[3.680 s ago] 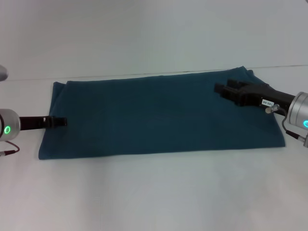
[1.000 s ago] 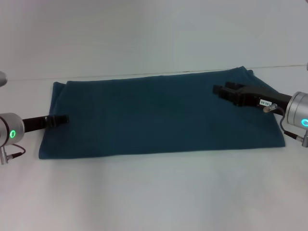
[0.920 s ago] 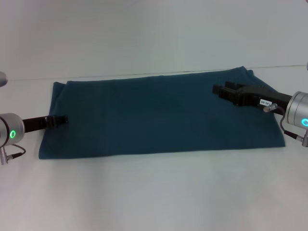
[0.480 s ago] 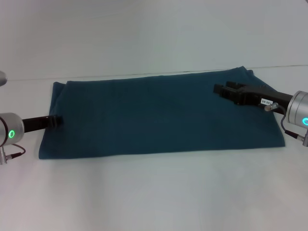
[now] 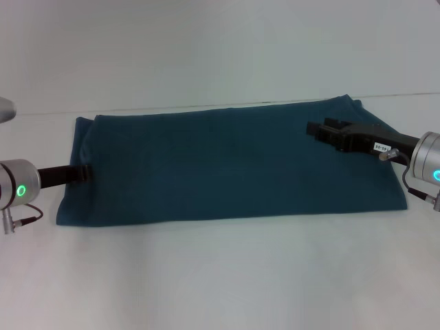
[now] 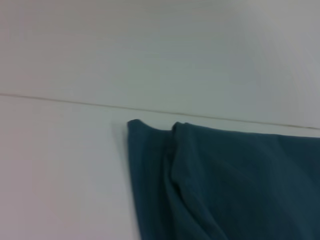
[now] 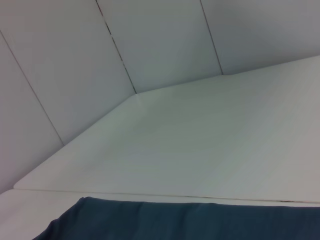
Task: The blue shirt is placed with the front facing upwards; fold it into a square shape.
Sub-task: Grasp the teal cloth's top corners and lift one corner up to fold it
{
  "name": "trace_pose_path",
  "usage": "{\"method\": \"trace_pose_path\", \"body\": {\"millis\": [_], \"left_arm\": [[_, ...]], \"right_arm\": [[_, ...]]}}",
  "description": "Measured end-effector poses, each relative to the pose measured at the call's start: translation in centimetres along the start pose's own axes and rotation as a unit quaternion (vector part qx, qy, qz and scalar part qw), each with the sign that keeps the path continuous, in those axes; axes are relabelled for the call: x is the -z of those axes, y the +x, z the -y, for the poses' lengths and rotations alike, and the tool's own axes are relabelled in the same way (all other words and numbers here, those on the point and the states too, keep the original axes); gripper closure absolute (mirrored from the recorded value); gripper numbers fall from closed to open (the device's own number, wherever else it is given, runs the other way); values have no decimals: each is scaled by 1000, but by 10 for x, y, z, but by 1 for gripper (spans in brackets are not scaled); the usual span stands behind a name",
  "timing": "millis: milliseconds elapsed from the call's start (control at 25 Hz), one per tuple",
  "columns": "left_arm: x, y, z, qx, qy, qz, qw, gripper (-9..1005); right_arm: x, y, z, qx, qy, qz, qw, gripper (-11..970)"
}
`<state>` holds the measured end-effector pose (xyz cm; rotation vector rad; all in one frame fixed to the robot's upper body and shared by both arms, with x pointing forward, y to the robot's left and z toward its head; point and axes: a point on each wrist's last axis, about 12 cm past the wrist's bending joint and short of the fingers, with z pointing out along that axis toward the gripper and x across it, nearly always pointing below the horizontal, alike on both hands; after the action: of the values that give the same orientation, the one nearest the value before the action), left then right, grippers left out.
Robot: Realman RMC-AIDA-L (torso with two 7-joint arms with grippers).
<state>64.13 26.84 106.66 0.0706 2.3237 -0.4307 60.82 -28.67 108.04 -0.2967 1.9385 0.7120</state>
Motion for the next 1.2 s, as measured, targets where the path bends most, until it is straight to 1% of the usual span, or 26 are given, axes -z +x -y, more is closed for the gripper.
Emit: {"method": "trace_pose_path", "body": {"millis": [240, 400, 680, 800, 960, 1200], "left_arm": [[0, -2, 5, -7, 14, 2, 1000, 993], [0, -6, 9, -13, 24, 4, 1000, 993], [1, -11, 26, -36, 47, 16, 998, 992], [0, -13, 29, -44, 48, 18, 998, 992], [1, -11, 26, -39, 44, 18, 998, 991], [6, -1, 8, -17, 21, 19, 999, 991]], "right_arm": [[1, 2, 1, -2, 1, -1, 1000, 484], [2, 4, 1, -7, 2, -2, 1000, 487], [7, 6, 5, -22, 9, 3, 1000, 494], [8, 6, 5, -27, 10, 4, 1000, 497], [9, 6, 5, -28, 9, 4, 1000, 501], [9, 6, 5, -27, 8, 4, 1000, 507]]}}
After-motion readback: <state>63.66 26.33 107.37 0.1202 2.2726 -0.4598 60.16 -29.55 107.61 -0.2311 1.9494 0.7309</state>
